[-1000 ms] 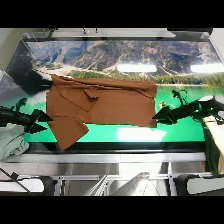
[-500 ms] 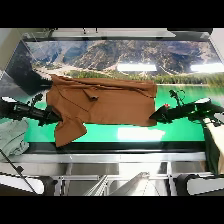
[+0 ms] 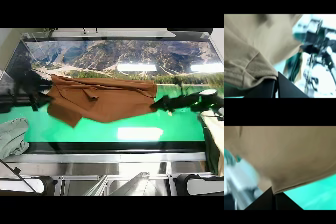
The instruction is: Fold the shirts.
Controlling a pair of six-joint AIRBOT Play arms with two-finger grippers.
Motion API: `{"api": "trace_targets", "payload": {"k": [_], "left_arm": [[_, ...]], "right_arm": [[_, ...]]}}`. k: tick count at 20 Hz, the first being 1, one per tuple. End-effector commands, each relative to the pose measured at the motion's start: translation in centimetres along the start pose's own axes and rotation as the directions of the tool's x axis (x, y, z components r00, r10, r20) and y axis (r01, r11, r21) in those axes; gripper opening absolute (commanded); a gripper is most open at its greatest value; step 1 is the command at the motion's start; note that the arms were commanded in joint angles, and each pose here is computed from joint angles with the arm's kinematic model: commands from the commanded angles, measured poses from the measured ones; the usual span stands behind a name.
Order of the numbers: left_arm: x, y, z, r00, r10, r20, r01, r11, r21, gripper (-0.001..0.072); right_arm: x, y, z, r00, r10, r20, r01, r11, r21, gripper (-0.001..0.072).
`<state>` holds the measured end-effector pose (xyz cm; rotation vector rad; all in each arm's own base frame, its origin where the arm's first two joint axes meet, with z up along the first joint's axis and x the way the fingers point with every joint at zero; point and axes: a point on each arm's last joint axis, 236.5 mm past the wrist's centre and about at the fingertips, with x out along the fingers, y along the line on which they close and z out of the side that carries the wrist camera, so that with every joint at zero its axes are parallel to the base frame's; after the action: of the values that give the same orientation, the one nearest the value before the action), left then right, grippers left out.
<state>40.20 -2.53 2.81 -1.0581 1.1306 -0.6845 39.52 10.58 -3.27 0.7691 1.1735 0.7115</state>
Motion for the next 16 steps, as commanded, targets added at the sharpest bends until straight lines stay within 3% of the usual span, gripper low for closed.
{"api": "trace_targets", "payload": {"k": [1, 4, 8, 10, 16], "left_arm": [[-3.1, -4.3, 6.2, 0.980, -0.025, 0.195, -0.002, 0.990, 0.140, 0.0018], [-1.7, -4.6, 10.9, 0.969, -0.003, 0.245, -0.046, 0.980, 0.195, 0.0018], [0.7, -0.9, 14.4, 0.973, 0.010, 0.229, -0.040, 0.991, 0.126, 0.0015], [1.3, 2.3, 15.3, 0.975, 0.077, 0.207, -0.093, 0.993, 0.067, 0.0014], [4.6, 5.3, 17.8, 0.982, 0.091, 0.165, -0.108, 0.989, 0.098, 0.0014]], "right_arm": [[-3.5, -0.5, 6.8, 0.982, -0.069, 0.174, 0.070, 0.998, -0.001, 0.0020], [-2.0, -1.2, 9.8, 0.981, -0.073, 0.182, 0.079, 0.996, -0.029, 0.0020], [0.5, -3.7, 12.2, 0.980, -0.088, 0.181, 0.093, 0.995, -0.021, 0.0020], [1.2, -5.4, 13.2, 0.974, -0.105, 0.203, 0.107, 0.994, -0.001, 0.0020], [1.8, -5.6, 16.3, 0.942, -0.098, 0.322, 0.134, 0.987, -0.091, 0.0020]]}}
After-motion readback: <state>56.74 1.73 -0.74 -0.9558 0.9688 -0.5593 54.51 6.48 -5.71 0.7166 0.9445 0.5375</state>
